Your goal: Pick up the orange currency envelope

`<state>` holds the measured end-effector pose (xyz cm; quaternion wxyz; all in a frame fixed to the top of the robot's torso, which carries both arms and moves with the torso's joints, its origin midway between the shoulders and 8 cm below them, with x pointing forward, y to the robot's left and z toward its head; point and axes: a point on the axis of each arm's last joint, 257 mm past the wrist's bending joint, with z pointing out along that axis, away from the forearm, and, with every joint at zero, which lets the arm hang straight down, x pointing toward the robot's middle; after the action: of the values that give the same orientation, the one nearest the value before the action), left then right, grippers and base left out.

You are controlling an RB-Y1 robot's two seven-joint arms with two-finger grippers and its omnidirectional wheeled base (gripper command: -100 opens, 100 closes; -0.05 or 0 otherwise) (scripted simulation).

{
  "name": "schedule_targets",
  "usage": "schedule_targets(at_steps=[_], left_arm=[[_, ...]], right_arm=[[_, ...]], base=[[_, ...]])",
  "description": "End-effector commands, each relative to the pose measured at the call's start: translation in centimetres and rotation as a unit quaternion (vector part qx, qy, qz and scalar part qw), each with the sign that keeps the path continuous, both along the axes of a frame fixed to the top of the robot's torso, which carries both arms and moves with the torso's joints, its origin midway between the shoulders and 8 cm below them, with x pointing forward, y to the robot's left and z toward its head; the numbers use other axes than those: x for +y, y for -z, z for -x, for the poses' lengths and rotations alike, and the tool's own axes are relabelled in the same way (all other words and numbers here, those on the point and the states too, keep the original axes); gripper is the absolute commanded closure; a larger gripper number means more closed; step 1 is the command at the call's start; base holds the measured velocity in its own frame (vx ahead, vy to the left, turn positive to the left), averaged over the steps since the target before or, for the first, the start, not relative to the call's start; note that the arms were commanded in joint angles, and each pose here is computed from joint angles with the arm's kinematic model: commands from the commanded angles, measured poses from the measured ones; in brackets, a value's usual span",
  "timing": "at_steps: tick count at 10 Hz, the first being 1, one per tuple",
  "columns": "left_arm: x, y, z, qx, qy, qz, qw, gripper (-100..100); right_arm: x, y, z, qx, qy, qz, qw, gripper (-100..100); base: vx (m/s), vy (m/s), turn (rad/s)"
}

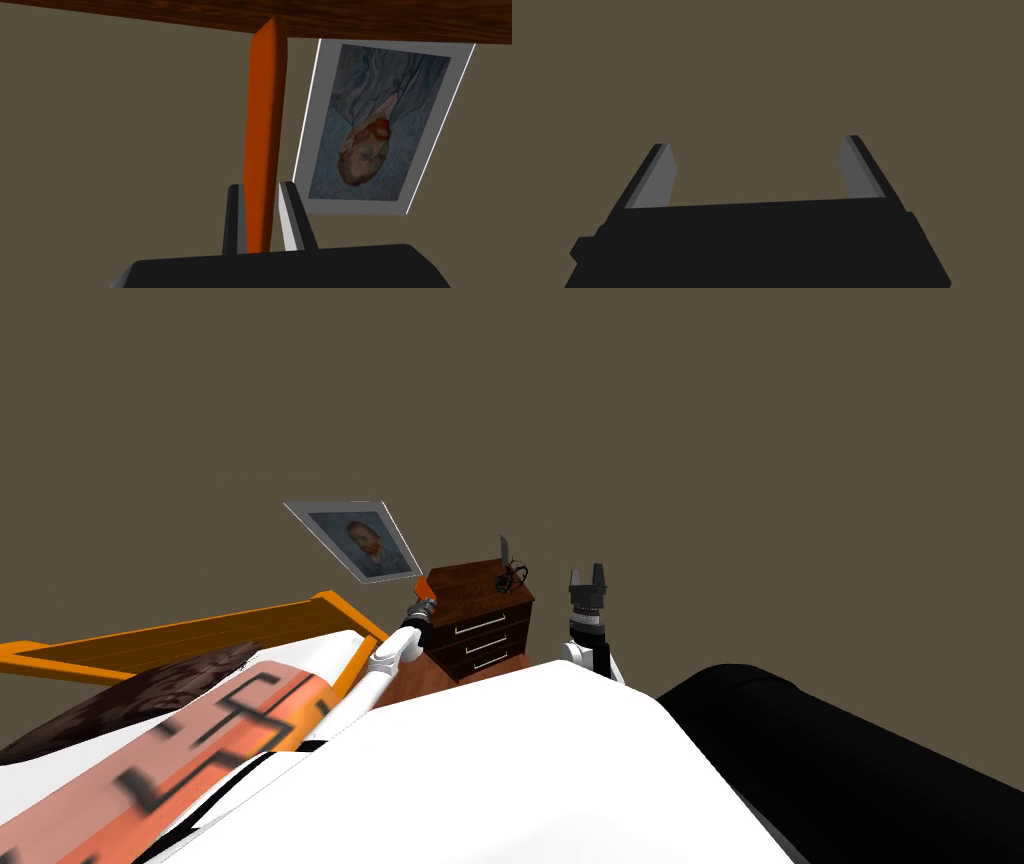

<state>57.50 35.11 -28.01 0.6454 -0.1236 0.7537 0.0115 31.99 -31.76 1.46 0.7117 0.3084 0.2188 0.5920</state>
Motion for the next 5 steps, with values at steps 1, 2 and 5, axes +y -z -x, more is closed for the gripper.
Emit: schedule_targets(at_steps=[1, 2, 5], left_arm=[[-1.39, 0.67, 1.04, 0.002, 0.009, 0.036, 0.9993, 100], [-1.49, 0.93, 1.35, 0.006, 0.012, 0.034, 0.9993, 100], [-1.50, 0.99, 1.36, 0.012, 0.018, 0.002, 0.9998, 100]], right_arm=[[0.00, 0.00, 0.00, 0.000, 0.000, 0.000, 1.0000, 0], [0.00, 0.00, 0.00, 0.000, 0.000, 0.000, 1.0000, 0], [0.00, 0.00, 0.00, 0.000, 0.000, 0.000, 1.0000, 0]], base=[[0.055, -0.006, 0.079], [0.063, -0.020, 0.070], [0.010, -0.003, -0.006]])
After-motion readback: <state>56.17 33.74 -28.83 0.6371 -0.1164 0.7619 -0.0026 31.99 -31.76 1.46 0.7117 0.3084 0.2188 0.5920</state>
